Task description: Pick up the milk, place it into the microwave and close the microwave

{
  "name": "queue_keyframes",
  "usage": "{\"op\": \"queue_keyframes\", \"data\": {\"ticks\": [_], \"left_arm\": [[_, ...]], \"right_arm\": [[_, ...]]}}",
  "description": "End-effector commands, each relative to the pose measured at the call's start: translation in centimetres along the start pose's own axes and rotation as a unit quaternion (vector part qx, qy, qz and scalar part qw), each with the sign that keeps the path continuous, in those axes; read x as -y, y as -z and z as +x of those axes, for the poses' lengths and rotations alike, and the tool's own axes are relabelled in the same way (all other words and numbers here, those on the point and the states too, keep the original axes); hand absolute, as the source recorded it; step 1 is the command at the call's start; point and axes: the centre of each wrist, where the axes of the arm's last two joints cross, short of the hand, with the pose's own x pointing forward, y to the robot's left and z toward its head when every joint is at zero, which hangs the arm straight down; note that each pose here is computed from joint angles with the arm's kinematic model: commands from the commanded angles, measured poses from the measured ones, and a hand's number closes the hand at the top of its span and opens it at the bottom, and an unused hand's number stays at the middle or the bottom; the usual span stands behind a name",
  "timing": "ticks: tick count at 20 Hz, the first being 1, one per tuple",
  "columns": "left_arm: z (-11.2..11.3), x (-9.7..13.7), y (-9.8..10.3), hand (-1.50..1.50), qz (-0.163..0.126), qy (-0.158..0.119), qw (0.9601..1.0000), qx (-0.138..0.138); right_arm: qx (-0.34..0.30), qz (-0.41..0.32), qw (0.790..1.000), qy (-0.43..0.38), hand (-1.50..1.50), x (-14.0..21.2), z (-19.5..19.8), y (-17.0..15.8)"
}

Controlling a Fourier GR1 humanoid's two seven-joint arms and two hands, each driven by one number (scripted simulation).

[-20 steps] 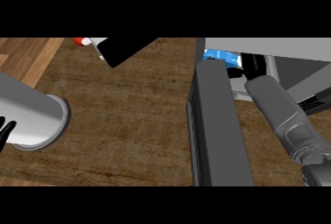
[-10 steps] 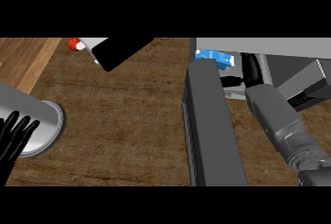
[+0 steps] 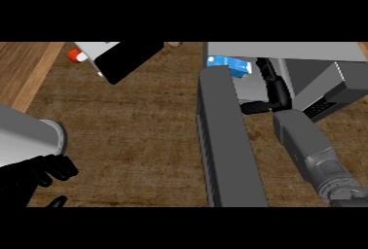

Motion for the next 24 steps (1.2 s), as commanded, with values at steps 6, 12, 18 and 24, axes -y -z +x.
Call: {"op": "queue_keyframes", "data": {"ticks": [6,12,18,24], "left_arm": [[-1.2,4.1,1.9,1.5,-0.03,-0.027,0.9988,-0.028],[-2.2,3.7,2.7,1.5,-0.066,-0.031,0.9964,-0.044],[-2.1,8.8,6.4,1.5,-0.087,-0.001,0.9953,-0.043],[-4.3,11.1,10.9,1.5,-0.133,0.042,0.9895,-0.039]], "right_arm": [[-0.022,0.026,0.995,0.097,-1.5,0.4,-3.3,-5.3],[-0.013,0.027,0.995,0.093,-1.5,0.8,-4.8,-8.9],[-0.035,0.004,0.994,0.1,-1.5,3.6,-6.6,-14.7],[-0.03,0.014,0.995,0.091,-1.5,7.4,-5.9,-17.2]]}}
